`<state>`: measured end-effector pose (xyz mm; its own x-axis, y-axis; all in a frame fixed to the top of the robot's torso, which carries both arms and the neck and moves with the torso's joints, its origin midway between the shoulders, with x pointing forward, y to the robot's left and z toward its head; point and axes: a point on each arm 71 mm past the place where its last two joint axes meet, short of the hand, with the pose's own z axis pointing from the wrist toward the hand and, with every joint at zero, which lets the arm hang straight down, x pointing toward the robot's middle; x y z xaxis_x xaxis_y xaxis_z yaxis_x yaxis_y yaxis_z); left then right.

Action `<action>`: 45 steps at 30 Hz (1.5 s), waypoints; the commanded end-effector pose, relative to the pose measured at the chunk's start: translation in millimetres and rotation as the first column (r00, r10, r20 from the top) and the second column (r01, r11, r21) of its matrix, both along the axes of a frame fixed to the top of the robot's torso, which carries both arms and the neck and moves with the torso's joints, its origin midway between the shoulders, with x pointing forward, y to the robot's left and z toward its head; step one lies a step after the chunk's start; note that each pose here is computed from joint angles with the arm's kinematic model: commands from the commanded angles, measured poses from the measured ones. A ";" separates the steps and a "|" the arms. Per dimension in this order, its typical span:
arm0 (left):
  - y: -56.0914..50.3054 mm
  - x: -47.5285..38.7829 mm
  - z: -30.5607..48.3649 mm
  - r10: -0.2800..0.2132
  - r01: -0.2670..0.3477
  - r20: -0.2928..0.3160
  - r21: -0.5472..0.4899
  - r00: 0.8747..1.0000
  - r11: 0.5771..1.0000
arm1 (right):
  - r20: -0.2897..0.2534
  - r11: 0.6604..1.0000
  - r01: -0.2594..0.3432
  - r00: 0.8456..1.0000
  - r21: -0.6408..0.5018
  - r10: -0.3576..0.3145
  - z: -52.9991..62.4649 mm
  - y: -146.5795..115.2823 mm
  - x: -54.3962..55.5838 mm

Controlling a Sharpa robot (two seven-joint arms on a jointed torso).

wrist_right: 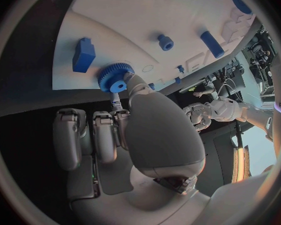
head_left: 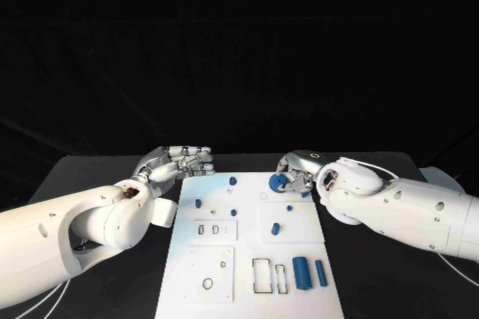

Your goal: Assemble the parts on the task board

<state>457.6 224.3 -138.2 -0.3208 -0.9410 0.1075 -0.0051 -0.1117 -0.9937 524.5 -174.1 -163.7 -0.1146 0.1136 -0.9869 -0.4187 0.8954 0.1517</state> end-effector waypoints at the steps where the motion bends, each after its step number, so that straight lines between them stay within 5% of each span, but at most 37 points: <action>1: -2.5 -0.3 1.0 -0.023 0.023 0.002 -0.010 1.000 1.000 | 0.092 0.999 -0.024 0.996 0.021 0.022 6.0 4.7 -4.0; 16: -3.2 -0.6 1.3 -0.030 0.030 0.004 -0.014 1.000 0.999 | 0.194 0.987 -0.153 0.971 0.054 0.140 18.2 56.4 -29.1; 29: -4.2 -1.3 1.8 -0.031 0.031 0.007 -0.015 0.999 0.999 | 0.159 0.976 -0.213 0.966 0.048 0.203 3.2 98.6 -34.2; 45: -4.0 -2.4 2.2 -0.032 0.032 0.005 -0.015 0.999 0.999 | 0.120 0.977 -0.205 0.973 0.050 0.198 -12.1 115.9 -30.1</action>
